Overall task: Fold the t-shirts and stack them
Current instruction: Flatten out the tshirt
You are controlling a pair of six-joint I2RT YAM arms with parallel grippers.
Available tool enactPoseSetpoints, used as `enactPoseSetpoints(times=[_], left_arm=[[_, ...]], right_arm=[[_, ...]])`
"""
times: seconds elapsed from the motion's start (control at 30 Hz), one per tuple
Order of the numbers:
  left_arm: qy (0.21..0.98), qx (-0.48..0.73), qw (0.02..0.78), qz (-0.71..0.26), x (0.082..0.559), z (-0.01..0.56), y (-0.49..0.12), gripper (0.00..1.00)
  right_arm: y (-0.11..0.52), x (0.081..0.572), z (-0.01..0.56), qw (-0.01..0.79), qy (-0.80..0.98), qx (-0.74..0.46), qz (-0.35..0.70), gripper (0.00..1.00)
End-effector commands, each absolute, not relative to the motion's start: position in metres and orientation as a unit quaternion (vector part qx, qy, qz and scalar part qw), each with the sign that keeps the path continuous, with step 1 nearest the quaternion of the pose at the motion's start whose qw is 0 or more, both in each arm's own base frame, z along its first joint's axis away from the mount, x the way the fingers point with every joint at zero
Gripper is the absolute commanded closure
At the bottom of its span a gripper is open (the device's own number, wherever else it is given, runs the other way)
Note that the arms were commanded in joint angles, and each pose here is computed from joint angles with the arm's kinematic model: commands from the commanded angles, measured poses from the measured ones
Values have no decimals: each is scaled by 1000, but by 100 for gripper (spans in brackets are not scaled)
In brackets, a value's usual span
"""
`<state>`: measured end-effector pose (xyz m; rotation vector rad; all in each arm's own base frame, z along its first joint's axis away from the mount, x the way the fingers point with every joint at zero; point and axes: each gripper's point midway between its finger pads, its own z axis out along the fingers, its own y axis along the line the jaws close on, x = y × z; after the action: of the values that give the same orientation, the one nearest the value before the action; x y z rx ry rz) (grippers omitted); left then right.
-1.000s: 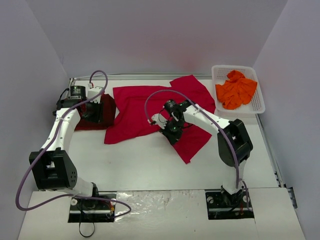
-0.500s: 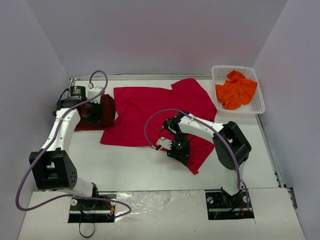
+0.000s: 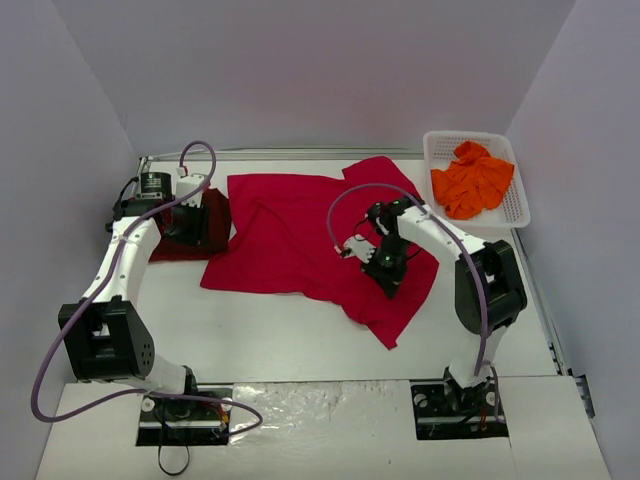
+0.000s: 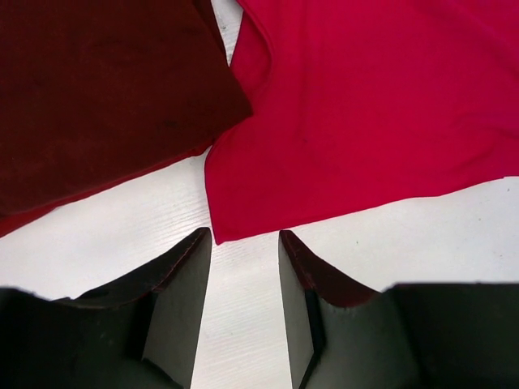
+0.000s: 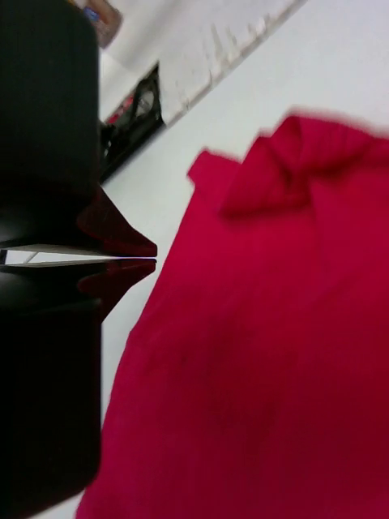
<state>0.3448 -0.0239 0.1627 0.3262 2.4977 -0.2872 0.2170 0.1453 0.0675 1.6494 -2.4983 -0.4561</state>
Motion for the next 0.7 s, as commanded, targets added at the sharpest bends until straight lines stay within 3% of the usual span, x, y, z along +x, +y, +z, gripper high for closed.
enactPoseSetpoints(times=[0.0, 0.3, 0.67], left_arm=[[929, 135, 325, -113, 348, 176, -25, 62], [926, 137, 331, -117, 347, 178, -27, 60], [923, 139, 340, -115, 344, 182, -27, 58]], right_arm=[[118, 241, 67, 29, -861, 499, -95, 100], [75, 282, 20, 32, -906, 417, -60, 100], [39, 286, -18, 75, -923, 376, -40, 100]])
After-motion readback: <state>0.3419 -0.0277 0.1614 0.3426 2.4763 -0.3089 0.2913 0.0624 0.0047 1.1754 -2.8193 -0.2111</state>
